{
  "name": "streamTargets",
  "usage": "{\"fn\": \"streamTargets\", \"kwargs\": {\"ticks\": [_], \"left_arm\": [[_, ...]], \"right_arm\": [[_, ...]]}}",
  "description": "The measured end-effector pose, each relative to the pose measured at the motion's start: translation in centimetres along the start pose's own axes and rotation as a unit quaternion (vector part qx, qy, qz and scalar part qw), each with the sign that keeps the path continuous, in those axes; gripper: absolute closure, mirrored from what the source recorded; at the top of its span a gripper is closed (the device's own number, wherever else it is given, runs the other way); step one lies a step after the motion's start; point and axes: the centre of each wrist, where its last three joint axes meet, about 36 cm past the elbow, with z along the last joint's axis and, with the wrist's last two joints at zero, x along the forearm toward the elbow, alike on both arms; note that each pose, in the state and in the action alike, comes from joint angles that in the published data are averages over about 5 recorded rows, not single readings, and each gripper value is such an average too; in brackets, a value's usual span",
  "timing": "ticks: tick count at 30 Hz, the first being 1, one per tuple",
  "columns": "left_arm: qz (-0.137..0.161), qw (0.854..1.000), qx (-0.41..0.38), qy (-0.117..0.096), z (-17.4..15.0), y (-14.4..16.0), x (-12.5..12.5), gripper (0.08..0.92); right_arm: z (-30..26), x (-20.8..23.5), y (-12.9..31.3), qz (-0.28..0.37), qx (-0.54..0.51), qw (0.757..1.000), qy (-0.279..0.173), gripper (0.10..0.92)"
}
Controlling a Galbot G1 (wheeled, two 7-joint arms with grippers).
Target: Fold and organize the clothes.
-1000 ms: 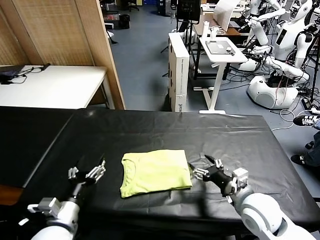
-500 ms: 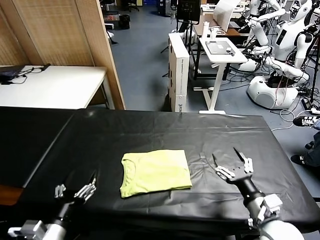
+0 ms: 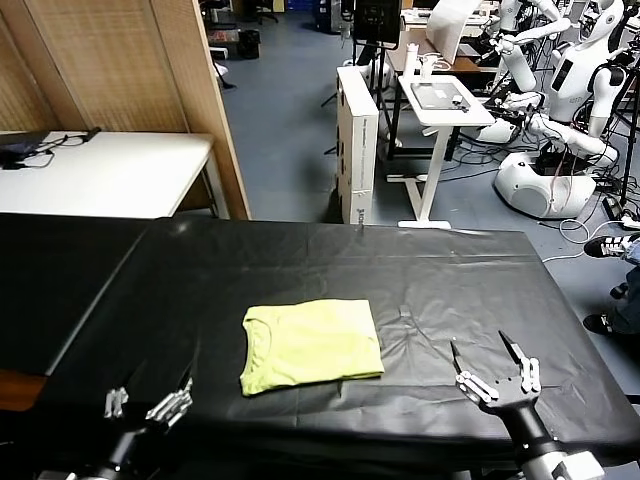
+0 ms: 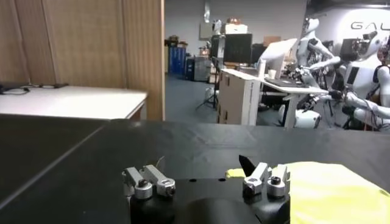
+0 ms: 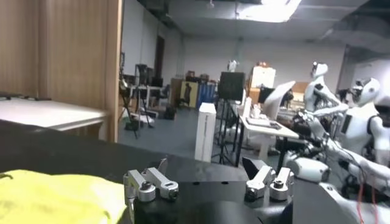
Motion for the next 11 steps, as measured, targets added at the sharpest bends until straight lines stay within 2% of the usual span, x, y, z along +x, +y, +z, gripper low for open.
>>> {"fn": "streamTargets", "kwargs": {"ticks": [11], "left_arm": [[-0.004,1.000,0.008,0.003,0.03,-0.31,0.73,0.092]], "right_arm": [[0.15,0.76,-0.29,0.012,-0.010,0.999,0.028,0.115]]}}
